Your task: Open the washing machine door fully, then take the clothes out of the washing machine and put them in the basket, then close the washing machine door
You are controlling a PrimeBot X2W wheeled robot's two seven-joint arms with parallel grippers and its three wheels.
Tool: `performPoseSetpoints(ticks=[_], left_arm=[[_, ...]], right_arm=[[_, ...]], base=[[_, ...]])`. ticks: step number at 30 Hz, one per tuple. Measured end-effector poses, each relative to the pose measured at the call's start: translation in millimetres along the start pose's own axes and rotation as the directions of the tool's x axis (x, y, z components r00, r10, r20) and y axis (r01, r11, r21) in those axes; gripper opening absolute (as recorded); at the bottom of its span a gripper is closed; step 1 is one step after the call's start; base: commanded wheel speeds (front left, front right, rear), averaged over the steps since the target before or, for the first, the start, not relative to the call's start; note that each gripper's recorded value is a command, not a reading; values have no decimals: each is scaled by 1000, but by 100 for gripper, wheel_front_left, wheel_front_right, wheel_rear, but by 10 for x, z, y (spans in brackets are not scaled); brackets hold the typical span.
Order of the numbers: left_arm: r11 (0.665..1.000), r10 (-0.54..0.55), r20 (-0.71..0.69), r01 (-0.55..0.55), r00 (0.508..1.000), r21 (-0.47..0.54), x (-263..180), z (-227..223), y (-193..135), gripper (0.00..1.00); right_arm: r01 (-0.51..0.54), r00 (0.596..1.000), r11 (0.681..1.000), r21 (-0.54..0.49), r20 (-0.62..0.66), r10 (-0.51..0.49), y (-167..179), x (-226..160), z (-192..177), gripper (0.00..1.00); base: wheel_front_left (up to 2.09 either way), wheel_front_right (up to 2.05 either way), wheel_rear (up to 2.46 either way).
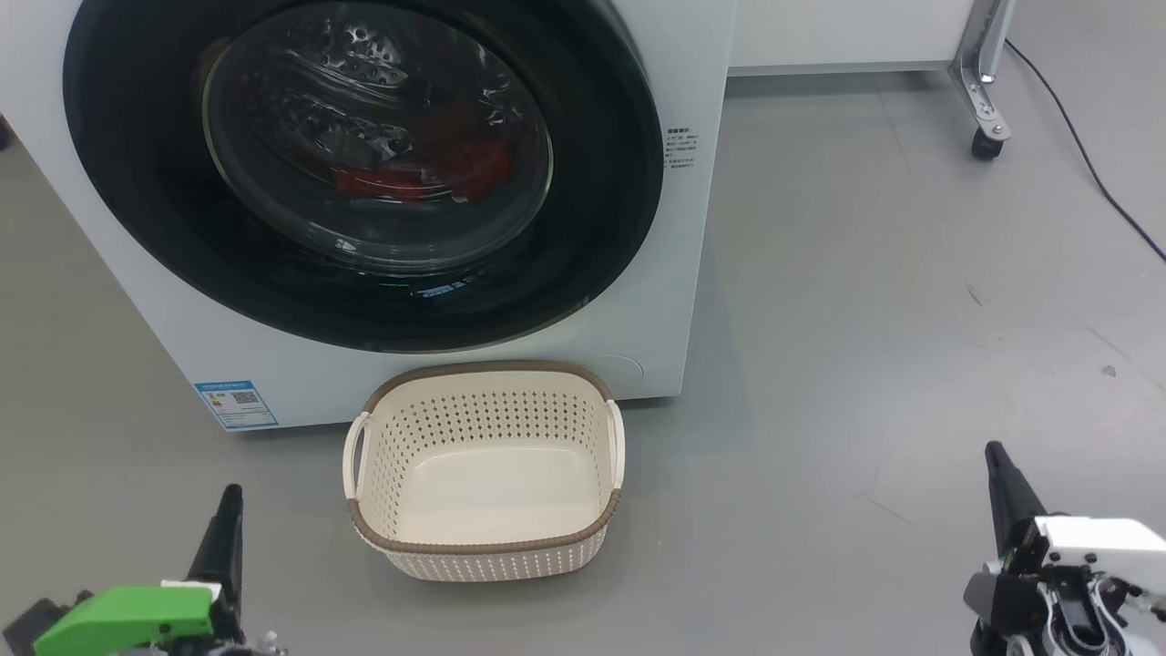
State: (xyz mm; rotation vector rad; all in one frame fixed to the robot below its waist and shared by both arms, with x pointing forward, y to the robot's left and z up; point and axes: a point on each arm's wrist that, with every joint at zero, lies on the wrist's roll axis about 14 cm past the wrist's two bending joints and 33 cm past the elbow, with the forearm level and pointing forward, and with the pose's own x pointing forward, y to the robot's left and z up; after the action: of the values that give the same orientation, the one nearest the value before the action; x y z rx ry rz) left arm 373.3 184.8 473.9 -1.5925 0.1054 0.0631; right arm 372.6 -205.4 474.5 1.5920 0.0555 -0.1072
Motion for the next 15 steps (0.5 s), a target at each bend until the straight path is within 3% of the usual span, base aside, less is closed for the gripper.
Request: performPoseSetpoints(ticks=[1,2,3,6,15], left_arm=[[1000,16,0,-16,1000,-6,-16,-13,54,0],[998,57,-2,-57,998,-19,-75,-50,199,0],[998,57,-2,-57,998,-19,-75,-50,199,100],[995,97,-3,-97,995,-34,-148,-89,339,100],[996,84,-1,-84,996,-22,-132,-104,296,100]], right_arm=[[16,1000,1000,5,0,-16,-55,-18,-10,0],[59,998,998,20,1,-59,-206,-83,-42,0],[59,998,998,20,1,-59,-206,-83,-42,100],[103,995,994,32,1,-103,-361,-167,-70,100],[96,995,995,14,10,-97,-338,-164,-50,100]], base=[[0,0,0],[0,0,0],[0,0,0],[0,0,0],[0,0,0]])
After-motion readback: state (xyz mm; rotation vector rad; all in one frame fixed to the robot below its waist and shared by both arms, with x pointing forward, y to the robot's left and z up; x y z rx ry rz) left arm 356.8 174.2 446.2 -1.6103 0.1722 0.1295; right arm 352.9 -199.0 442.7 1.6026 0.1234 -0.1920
